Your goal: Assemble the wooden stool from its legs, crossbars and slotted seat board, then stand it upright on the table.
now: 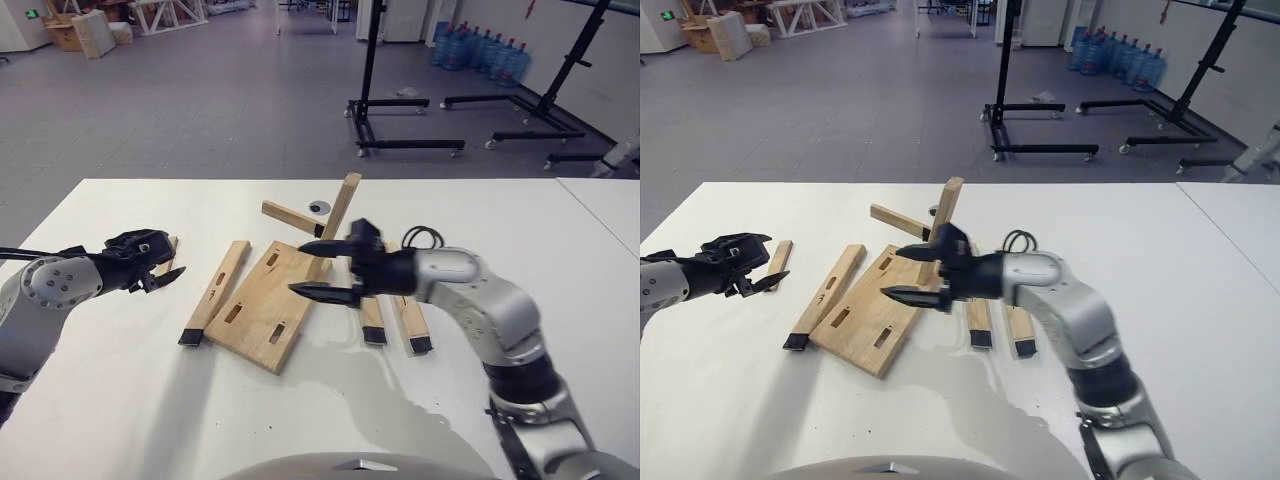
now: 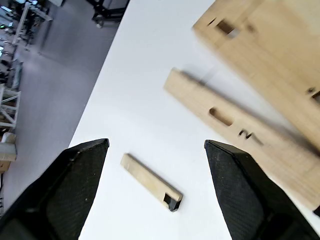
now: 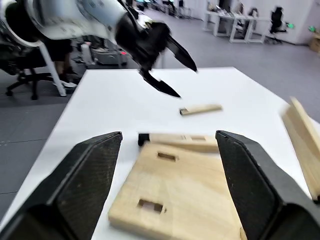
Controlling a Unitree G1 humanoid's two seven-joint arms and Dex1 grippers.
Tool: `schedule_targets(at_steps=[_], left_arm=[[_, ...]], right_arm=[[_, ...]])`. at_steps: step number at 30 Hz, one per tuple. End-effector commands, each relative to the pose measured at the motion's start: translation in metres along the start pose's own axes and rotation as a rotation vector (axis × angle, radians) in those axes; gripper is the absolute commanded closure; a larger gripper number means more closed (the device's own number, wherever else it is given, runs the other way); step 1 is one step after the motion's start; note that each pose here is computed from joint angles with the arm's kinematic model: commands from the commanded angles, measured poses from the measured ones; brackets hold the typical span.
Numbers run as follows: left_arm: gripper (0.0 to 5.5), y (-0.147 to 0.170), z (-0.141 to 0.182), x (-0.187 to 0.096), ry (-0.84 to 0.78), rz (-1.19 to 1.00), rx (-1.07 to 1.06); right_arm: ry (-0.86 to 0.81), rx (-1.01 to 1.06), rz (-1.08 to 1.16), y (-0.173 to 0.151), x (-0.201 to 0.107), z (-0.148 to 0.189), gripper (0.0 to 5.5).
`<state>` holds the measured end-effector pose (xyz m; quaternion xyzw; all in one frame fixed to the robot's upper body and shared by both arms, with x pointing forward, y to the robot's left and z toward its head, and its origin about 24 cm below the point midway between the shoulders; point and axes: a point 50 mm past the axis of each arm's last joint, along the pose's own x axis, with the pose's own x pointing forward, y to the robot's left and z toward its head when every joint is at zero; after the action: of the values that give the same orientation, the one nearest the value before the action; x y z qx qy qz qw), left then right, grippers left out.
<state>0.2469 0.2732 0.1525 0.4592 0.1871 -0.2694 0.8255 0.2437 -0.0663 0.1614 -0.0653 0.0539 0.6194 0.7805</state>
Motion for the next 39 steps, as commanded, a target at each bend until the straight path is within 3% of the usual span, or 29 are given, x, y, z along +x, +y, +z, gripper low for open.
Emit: schedule_targets(at_steps=[1,6,17,25,36,39], left_arm=[[2.00,0.002,0.007,0.006,-0.054,0.031,-0.002],[2.00,-0.002,0.011,0.010,-0.074,0.044,-0.029],[2.00,-0.013,0.014,0.019,-0.086,0.051,-0.055],[2.00,-0.019,0.017,0.023,-0.095,0.057,-0.065],[2.00,-0.027,0.016,0.027,-0.091,0.057,-0.067],[2.00,-0.026,0.015,0.026,-0.087,0.060,-0.070]], right_arm=[[0.174,-0.088,-0.051,0.009,0.039,-0.011,2.05],[0.369,-0.156,-0.031,0.016,0.063,-0.040,2.05],[0.470,-0.200,0.058,0.030,0.093,-0.067,2.05],[0.666,-0.294,0.141,0.035,0.068,-0.111,2.05],[0.775,-0.294,0.102,0.000,0.007,-0.107,2.05],[0.753,-0.279,0.091,0.000,0.005,-0.103,2.05]])
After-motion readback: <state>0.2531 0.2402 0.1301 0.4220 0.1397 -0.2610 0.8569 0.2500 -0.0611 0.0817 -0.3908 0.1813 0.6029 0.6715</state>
